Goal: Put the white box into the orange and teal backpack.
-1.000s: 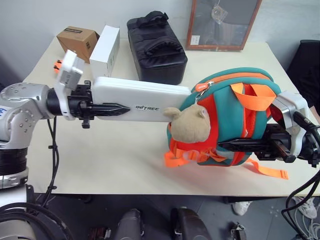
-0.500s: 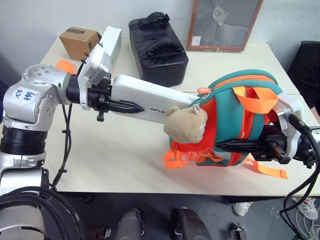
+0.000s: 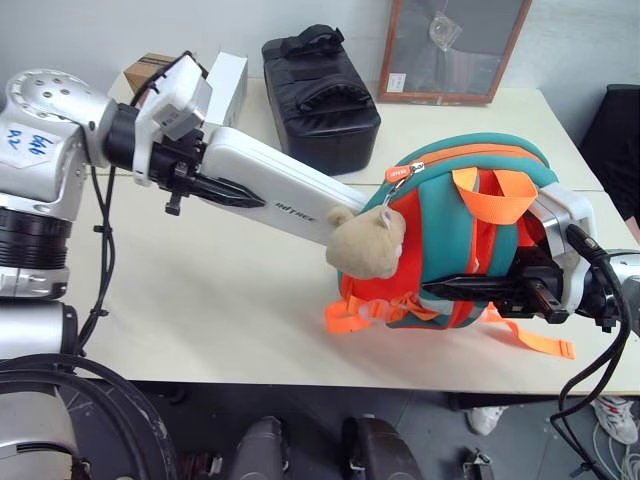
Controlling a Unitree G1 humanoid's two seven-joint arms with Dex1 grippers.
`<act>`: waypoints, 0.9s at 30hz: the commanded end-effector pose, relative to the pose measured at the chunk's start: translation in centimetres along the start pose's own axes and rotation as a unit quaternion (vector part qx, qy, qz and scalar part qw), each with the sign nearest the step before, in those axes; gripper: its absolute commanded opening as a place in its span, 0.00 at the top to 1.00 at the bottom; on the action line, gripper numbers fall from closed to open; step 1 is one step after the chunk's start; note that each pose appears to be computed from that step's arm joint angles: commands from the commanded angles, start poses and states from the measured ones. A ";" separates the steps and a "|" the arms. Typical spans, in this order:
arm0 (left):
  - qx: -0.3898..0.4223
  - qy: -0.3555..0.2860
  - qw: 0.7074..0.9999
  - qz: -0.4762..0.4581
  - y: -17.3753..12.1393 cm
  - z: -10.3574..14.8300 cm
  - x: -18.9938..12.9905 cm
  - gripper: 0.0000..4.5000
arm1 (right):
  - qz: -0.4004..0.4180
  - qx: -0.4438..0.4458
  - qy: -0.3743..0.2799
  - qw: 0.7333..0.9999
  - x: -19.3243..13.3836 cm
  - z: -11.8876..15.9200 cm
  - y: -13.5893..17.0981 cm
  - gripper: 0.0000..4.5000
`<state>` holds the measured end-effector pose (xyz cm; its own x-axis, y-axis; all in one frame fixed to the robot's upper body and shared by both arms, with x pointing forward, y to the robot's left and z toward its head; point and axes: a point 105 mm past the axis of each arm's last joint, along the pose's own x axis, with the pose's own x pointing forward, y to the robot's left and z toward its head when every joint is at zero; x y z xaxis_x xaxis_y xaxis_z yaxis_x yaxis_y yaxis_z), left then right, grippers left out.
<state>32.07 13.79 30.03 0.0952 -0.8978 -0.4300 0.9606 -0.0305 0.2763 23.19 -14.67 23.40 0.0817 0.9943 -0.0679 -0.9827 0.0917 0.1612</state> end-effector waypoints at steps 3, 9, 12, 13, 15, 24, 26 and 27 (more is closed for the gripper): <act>-0.013 -0.117 0.993 -0.017 0.5 3.7 0.9 0.74 | 0.012 -0.023 0.000 1.000 0.6 0.2 0.8 1.00; -0.050 -0.185 0.981 -0.010 1.6 5.5 0.0 0.74 | 0.005 -0.025 -0.001 1.000 0.7 0.3 0.8 1.00; -0.053 -0.160 0.985 -0.032 0.9 4.3 0.8 0.74 | 0.001 -0.024 -0.002 1.000 0.8 0.2 0.7 1.00; -0.054 -0.149 0.986 -0.043 0.5 3.7 1.4 0.74 | 0.000 -0.024 -0.003 1.000 0.9 0.2 0.7 1.00; -0.053 -0.124 0.989 -0.062 -0.3 2.3 2.8 0.74 | -0.002 -0.025 -0.004 1.000 1.0 0.1 0.7 1.00; -0.036 -0.068 0.995 -0.062 0.1 -1.5 7.0 0.74 | -0.004 -0.027 -0.004 1.000 1.2 0.2 0.8 1.00; -0.036 -0.099 0.993 -0.046 0.9 -0.7 8.0 0.74 | -0.002 -0.027 -0.003 1.000 1.3 0.1 0.9 1.00; -0.038 -0.115 0.992 -0.037 1.4 -0.3 8.7 0.74 | -0.001 -0.027 -0.003 1.000 1.4 0.1 1.0 1.00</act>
<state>33.87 7.11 25.22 -0.0539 -0.9592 -0.2776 0.9868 -0.0937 0.1320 22.98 -13.71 22.87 0.1144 0.9904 -0.0773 -0.9821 0.1245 0.1416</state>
